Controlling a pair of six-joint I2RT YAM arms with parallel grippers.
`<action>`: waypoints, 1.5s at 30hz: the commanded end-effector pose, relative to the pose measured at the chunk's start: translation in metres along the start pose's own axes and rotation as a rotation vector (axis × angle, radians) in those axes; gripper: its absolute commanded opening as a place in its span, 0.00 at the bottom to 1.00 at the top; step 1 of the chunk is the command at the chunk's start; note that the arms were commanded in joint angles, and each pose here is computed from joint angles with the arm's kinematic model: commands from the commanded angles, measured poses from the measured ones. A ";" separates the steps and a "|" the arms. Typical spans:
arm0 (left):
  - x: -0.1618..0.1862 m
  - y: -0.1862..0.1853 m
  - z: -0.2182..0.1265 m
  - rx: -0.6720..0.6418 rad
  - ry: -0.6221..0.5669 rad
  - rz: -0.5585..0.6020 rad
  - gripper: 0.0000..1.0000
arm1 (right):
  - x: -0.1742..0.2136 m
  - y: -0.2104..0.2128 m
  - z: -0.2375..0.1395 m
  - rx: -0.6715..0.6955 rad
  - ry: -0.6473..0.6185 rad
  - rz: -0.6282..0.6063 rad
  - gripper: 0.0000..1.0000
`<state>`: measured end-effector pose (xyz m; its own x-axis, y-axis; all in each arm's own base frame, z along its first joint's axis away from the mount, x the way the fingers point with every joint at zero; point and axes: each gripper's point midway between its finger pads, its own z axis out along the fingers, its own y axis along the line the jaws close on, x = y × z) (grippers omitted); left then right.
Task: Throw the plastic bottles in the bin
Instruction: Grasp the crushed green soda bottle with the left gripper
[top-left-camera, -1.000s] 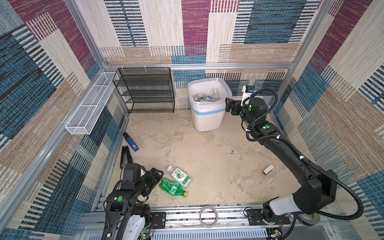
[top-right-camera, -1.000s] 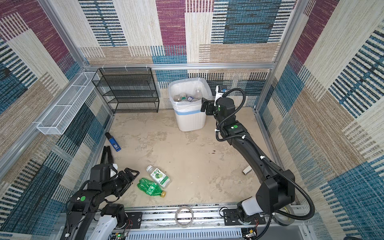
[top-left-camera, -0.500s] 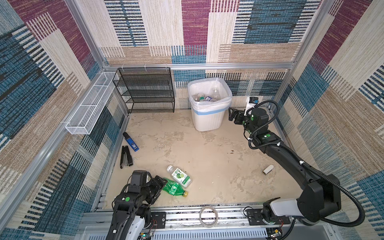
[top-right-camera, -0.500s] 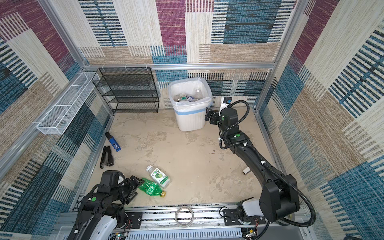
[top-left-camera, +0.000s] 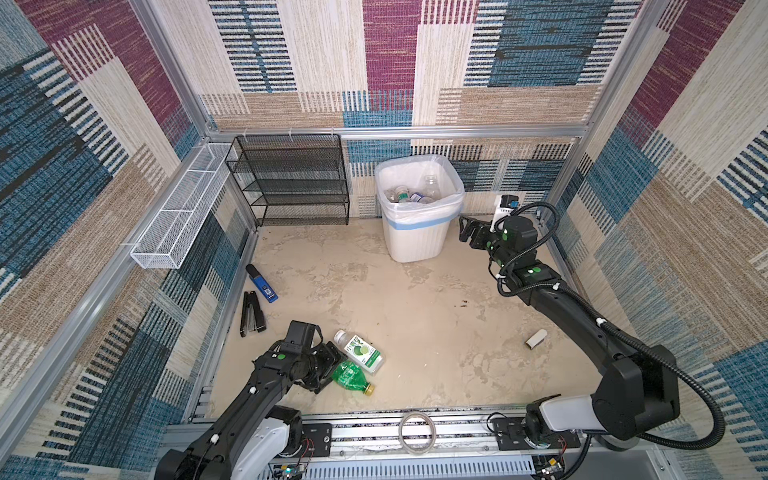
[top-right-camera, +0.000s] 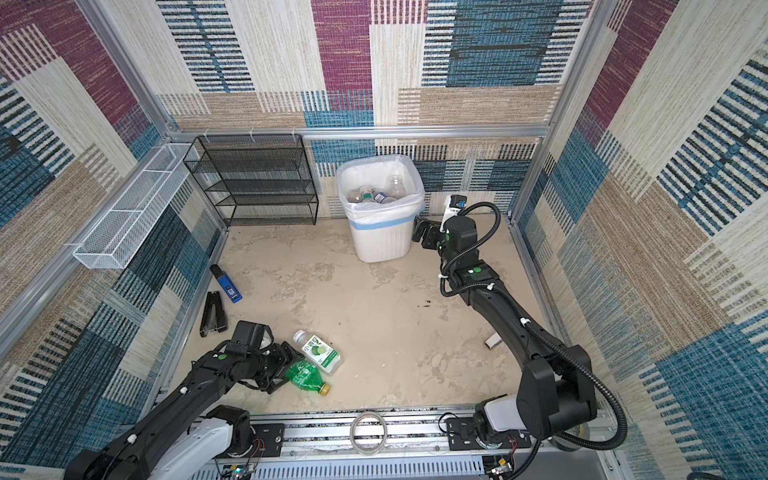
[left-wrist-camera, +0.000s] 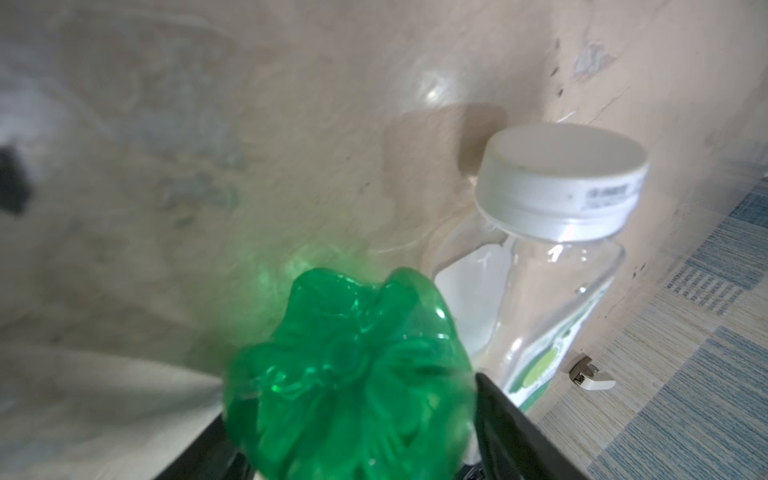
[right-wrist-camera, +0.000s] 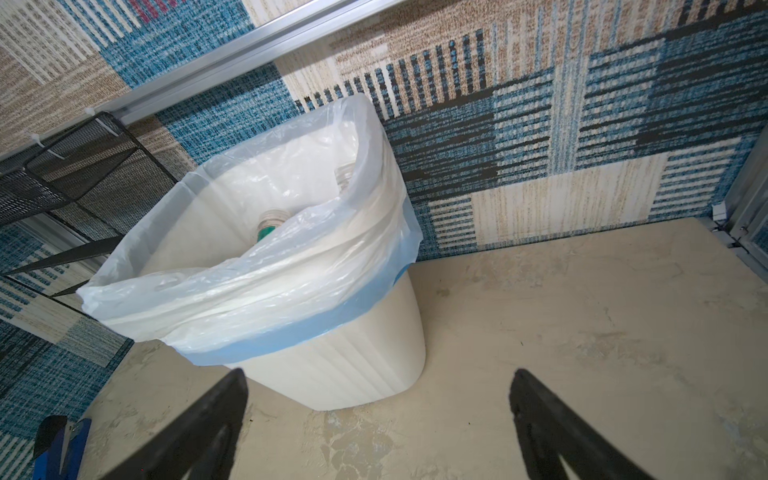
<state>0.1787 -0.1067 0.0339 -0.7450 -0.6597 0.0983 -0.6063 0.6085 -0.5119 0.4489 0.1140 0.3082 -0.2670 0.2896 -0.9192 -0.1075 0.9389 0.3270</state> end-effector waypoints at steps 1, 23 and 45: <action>-0.020 -0.024 0.004 0.045 -0.068 0.090 0.72 | -0.005 -0.001 -0.004 0.000 -0.016 0.018 0.99; -0.071 -0.133 0.035 0.006 -0.110 0.575 0.49 | -0.015 -0.028 -0.039 0.093 -0.051 0.019 1.00; -0.090 -0.132 0.039 -0.158 -0.076 0.770 0.66 | 0.000 -0.039 -0.049 0.116 -0.017 0.026 1.00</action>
<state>0.3397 -0.1452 0.0638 -0.9482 -0.0905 -0.3046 0.0036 0.9554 -0.2952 0.4071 0.0700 0.3033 -0.2652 0.3106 -0.9128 0.0058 0.9472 0.3206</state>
